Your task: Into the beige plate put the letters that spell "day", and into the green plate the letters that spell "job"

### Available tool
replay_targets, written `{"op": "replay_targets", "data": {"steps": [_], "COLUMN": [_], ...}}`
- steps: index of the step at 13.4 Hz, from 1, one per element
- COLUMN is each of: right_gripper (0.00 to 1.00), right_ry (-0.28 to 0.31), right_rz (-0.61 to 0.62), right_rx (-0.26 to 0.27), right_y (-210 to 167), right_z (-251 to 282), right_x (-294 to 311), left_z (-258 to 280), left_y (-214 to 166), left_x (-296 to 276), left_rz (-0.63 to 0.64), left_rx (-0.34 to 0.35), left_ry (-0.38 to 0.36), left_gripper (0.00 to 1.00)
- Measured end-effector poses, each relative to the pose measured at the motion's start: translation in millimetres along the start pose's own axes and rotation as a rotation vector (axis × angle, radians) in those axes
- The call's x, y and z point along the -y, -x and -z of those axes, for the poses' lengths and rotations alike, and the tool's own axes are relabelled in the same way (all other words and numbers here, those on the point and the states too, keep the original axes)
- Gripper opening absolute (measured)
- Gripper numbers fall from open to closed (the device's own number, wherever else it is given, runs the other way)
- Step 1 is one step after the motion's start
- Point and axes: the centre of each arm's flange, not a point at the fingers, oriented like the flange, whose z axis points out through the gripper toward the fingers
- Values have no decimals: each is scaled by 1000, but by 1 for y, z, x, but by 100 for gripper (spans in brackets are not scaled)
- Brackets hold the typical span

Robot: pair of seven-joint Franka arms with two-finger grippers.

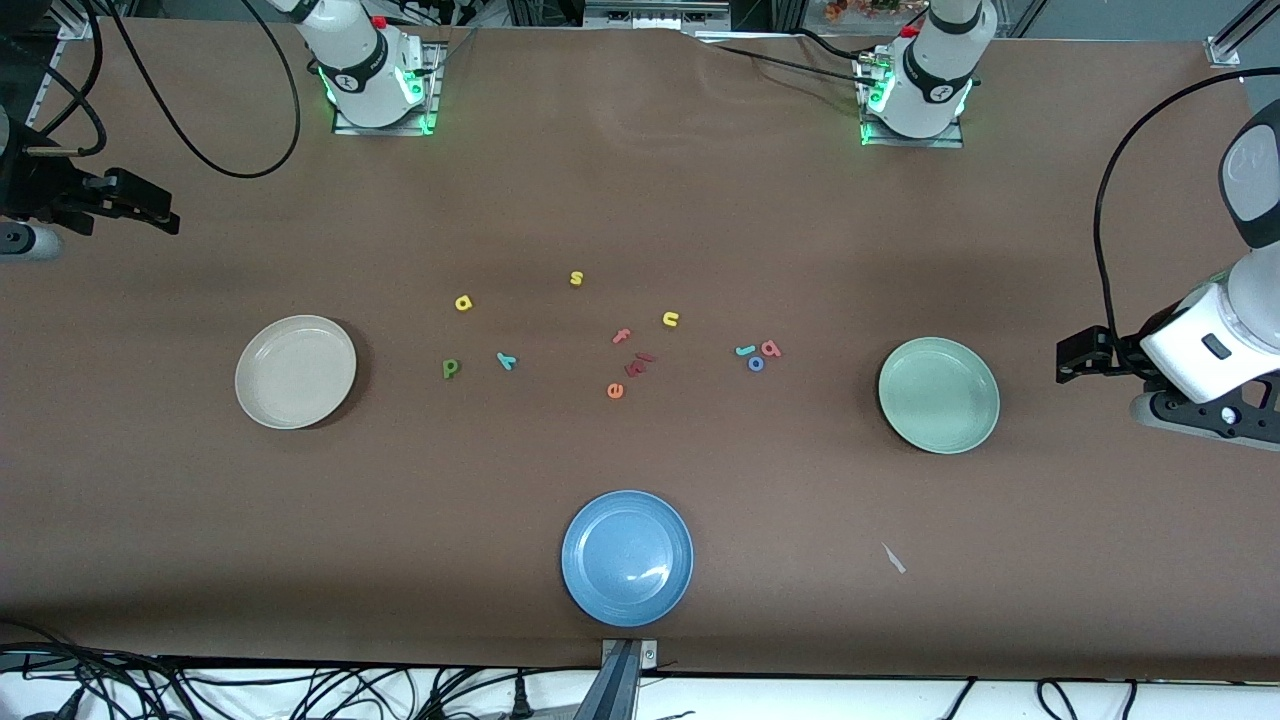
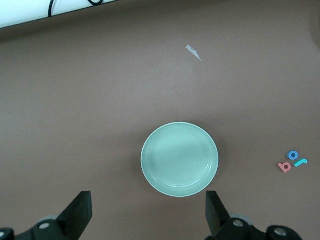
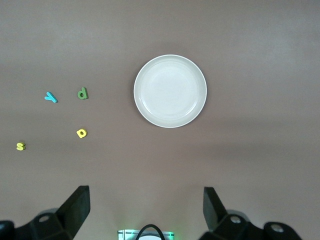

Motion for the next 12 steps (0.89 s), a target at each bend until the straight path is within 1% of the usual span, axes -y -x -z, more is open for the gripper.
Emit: {"op": "replay_targets", "data": {"steps": [12], "right_gripper": [100], "right_ry": [0], "right_rz": [0], "right_rx": [2], "right_y": [-1], "right_z": [-1], "right_x": [0], "left_z": [0], "left_y": [0], "left_x": [-1], "left_rz": [6], "left_rx": [0], "left_ry": [0], "left_gripper": [100]}}
